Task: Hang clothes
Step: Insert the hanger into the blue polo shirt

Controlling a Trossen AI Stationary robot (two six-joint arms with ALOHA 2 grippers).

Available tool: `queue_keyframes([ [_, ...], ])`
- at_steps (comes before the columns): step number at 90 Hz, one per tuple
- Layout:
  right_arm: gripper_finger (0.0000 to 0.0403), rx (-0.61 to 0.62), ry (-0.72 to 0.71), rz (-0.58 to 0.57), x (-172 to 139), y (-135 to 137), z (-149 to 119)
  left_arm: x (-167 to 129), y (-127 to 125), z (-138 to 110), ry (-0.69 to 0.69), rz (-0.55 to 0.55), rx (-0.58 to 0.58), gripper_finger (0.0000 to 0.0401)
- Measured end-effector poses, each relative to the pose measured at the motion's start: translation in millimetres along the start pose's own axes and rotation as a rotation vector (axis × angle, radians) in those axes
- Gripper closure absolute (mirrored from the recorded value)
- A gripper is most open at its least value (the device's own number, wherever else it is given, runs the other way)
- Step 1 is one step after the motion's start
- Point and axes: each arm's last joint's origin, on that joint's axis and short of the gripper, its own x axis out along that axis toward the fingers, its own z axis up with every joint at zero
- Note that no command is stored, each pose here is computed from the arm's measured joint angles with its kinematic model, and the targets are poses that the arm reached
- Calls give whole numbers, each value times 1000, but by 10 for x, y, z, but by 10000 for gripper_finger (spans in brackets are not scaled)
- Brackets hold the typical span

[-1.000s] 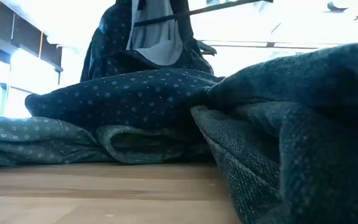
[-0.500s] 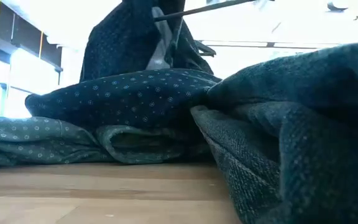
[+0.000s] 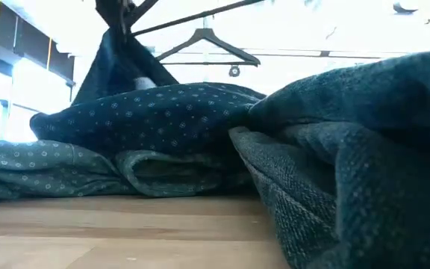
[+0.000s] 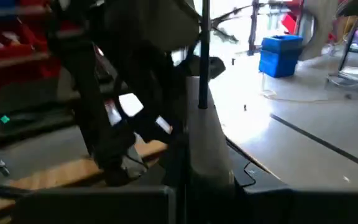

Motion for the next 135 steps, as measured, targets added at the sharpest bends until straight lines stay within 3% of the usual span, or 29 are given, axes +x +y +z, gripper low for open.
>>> queue_keyframes([
  [14,378,-54,33,16,-78,29,-8,-9,-45,66,-17,-29,102,351],
  [18,378,-72,36,23,-107,48,-5,-42,-51,72,-28,-43,120,366],
  [43,378,-50,40,48,-273,45,87,-400,-6,67,-127,-43,121,366],
  [74,378,-136,244,237,-554,-106,80,-600,-147,105,-260,-254,98,371],
  [92,362,-111,419,285,-656,-155,-32,-325,-357,333,-292,-333,64,373],
  [126,368,-128,723,262,-735,-227,-311,771,-994,857,-234,-376,55,374],
  [135,368,-120,747,266,-740,-230,-331,898,-1057,927,-192,-389,27,346],
])
